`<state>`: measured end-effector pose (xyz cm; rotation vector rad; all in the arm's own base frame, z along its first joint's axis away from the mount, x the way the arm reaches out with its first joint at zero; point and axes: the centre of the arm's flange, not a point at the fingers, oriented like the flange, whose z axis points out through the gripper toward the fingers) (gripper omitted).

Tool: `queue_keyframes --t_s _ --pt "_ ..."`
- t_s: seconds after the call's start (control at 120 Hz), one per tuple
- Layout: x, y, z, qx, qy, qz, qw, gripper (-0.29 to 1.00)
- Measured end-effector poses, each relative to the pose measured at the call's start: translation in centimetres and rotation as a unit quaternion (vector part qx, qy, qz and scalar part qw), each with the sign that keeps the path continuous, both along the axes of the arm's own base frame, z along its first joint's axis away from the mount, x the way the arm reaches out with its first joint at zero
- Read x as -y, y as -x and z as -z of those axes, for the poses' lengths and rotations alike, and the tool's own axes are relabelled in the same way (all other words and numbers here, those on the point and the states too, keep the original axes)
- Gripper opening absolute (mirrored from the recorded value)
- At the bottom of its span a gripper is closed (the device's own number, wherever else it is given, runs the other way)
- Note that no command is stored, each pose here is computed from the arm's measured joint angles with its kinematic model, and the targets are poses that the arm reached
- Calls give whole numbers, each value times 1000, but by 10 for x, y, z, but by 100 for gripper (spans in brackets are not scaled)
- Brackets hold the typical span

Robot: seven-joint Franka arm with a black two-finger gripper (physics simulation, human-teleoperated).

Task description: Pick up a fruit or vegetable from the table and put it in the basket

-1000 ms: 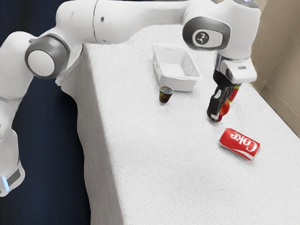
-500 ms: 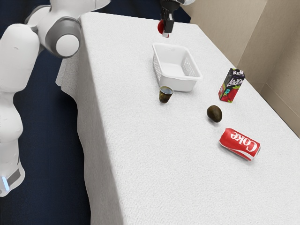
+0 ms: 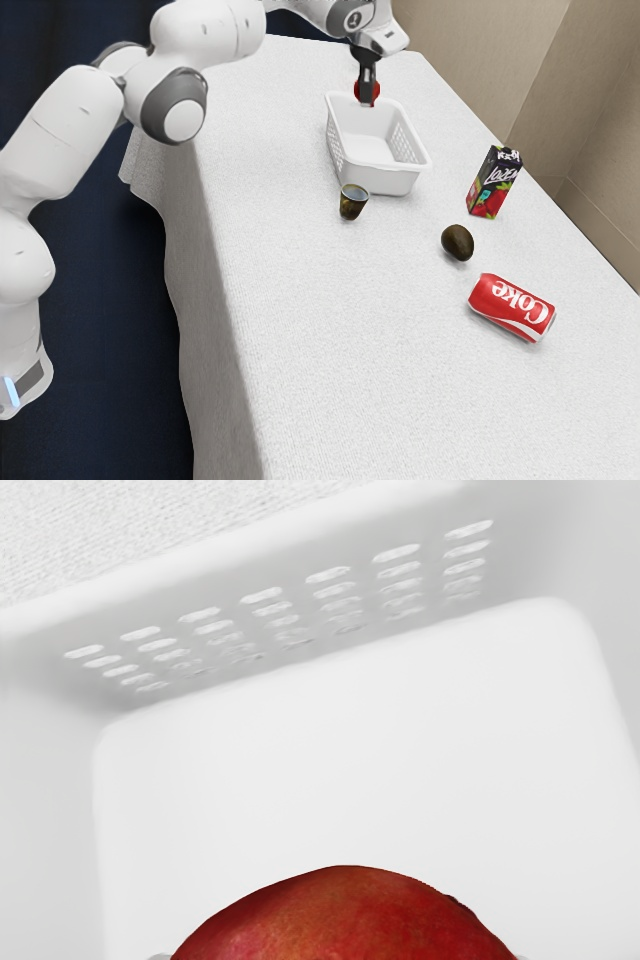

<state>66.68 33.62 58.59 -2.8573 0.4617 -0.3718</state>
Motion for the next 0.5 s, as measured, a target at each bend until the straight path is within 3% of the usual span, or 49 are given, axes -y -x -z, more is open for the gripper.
queue_keyframes --t_s 0.067,0.15,0.25,0.5 --pt "-2 -6 1 16 -10 14 1000 32" --pt "-1 -9 -3 28 -28 31 999 49" --pt "1 -12 -7 37 -43 48 997 60" --pt "0 -12 -7 35 -59 77 995 69"
